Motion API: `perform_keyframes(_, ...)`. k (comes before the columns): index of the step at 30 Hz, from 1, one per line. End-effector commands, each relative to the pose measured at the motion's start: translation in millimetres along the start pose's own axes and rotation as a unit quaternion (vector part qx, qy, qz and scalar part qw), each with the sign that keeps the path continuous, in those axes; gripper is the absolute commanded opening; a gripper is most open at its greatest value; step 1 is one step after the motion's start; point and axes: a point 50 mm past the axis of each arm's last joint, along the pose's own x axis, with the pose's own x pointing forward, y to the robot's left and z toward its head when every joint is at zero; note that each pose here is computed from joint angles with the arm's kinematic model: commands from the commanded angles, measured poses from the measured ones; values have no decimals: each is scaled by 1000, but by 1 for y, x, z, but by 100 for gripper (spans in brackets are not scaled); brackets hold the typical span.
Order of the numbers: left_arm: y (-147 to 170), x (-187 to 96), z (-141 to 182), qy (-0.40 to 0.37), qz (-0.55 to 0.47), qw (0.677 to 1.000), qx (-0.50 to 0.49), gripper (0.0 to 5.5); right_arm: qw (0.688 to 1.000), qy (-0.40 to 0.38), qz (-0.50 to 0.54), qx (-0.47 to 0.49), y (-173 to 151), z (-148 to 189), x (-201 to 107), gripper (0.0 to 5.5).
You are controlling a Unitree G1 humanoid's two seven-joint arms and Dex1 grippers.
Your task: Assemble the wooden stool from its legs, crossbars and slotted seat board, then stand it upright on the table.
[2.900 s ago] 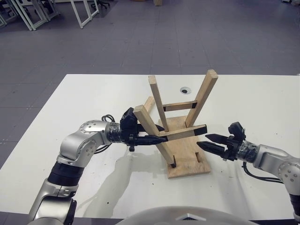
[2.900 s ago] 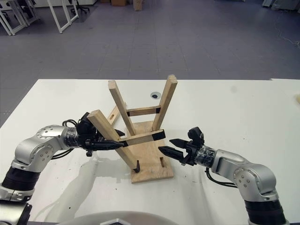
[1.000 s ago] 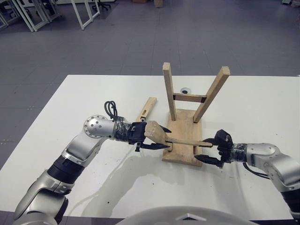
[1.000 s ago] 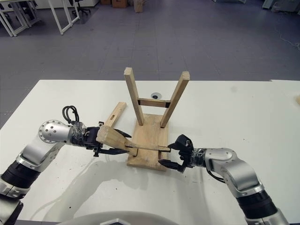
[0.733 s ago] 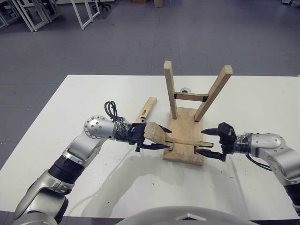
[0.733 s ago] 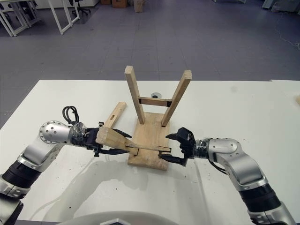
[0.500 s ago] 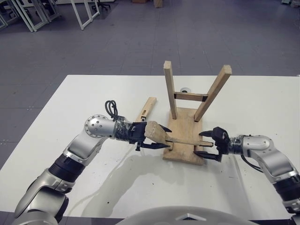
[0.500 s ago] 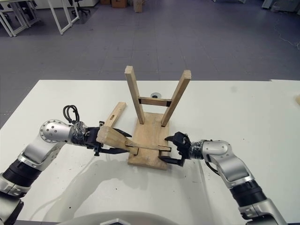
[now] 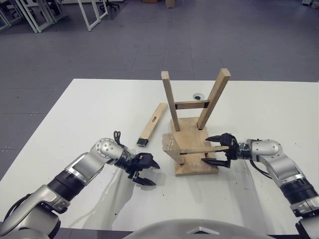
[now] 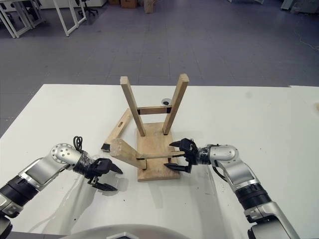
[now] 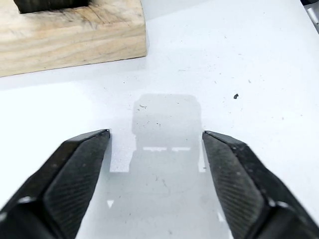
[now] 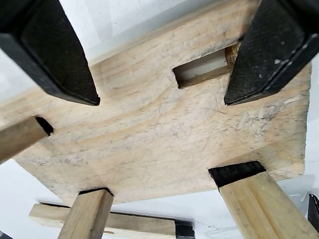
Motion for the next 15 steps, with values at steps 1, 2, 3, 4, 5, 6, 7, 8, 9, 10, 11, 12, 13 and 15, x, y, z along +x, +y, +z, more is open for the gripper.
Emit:
perform_keyframes(1,2,-8,-1,11,19,999,-37,406,996,81,2,48,18,-37,-2,460)
perform_keyframes(2,4,-12,0,8,32,999,-42,423,996,79,-1,49,19,-37,-1,460)
perform_keyframes(3,7,-17,2,-1,54,997,-53,432,996,74,-6,53,20,-37,0,460)
perform_keyframes(4,10,-22,5,-12,76,995,-65,454,996,71,-10,56,21,-36,1,460)
perform_keyframes(5,15,-28,11,-37,108,990,-79,472,996,68,-15,60,22,-37,1,460)
perform_keyframes(6,19,-36,20,-72,146,982,-93,487,996,64,-21,65,23,-37,1,460)
perform_keyframes(7,21,-42,28,-103,177,973,-105,508,995,62,-27,69,24,-37,0,460)
perform_keyframes(8,22,-49,38,-141,210,960,-119,508,995,59,-34,76,25,-38,-1,460)
perform_keyframes(9,22,-53,44,-167,230,950,-131,508,994,57,-39,80,26,-38,-2,460)
perform_keyframes(10,23,-57,50,-189,262,936,-142,508,994,54,-47,84,27,-39,-3,460)
perform_keyframes(11,25,-60,51,-196,300,921,-151,508,993,52,-54,89,28,-39,-4,460)
perform_keyframes(12,30,-60,47,-180,353,904,-160,508,992,45,-66,93,28,-37,-5,460)
perform_keyframes(13,34,-59,43,-162,397,888,-168,508,992,36,-75,99,28,-35,-6,460)
perform_keyframes(15,43,-50,26,-106,479,851,-188,508,988,6,-105,110,22,-23,-10,460)
